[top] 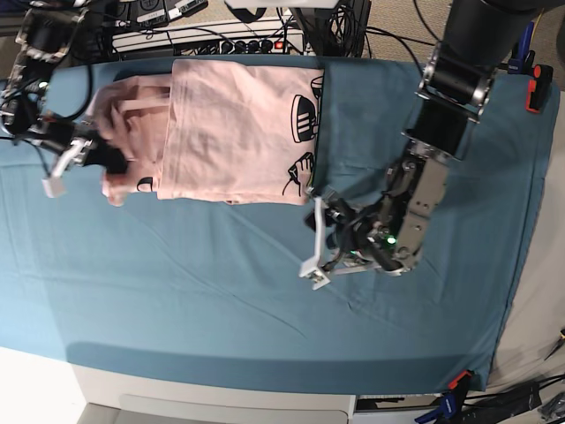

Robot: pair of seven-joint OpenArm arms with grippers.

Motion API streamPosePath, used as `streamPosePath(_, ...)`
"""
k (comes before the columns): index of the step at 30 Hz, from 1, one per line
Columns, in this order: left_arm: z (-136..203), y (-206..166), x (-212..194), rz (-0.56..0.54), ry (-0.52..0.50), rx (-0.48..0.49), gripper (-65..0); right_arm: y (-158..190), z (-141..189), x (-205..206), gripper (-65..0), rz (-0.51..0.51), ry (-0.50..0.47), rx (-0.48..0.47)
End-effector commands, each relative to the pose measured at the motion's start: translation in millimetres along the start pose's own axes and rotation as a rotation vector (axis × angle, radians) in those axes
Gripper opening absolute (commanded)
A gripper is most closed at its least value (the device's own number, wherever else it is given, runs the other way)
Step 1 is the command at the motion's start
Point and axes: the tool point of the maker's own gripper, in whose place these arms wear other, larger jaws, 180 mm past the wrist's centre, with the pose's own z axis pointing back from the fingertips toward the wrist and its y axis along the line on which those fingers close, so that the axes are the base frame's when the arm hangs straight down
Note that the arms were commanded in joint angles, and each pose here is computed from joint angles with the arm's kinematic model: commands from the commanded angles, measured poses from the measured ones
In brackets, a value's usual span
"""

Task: Fold the T-shirt properly
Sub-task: 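Fold the collar end over the stack with the right gripper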

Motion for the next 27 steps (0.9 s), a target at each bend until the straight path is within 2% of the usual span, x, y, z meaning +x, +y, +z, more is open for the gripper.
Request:
streamPosePath(1,11,10,15,-0.012,-0.041,0.024,-34.6,22,3,18,-65.0,0.074,-0.052,0.043)
streamPosePath(5,18,28,3,0.008,-0.025,0.059,-34.6,90,-15,4,-65.0,0.230,-0.085,0.148)
streamPosePath(7,22,36,2,0.029,-0.034,0.071,-34.6,118,-21,-4,-65.0,0.261,-0.112,0.195)
streamPosePath(10,30,48,1,0.071,-0.058,0.085,-34.6,148,-31,-18,-65.0,0.251,-0.147,0.247)
streamPosePath(13,38,57,-1,0.103,-0.085,0.081,-34.6,156,-51,-37,-65.0,0.233,-0.108,0.235)
streamPosePath(17,47,71,-5,0.139,-0.103,0.098,-34.6,157,-82,-68,-65.0,0.266,0.031,0.177)
streamPosePath(21,52,79,-11,0.149,-0.098,0.113,-34.6,165,-104,-66,-65.0,0.313,0.000,0.148)
streamPosePath(27,54,83,-14,0.150,-0.092,0.122,-34.6,168,-122,-69,-65.0,0.391,0.010,0.098)
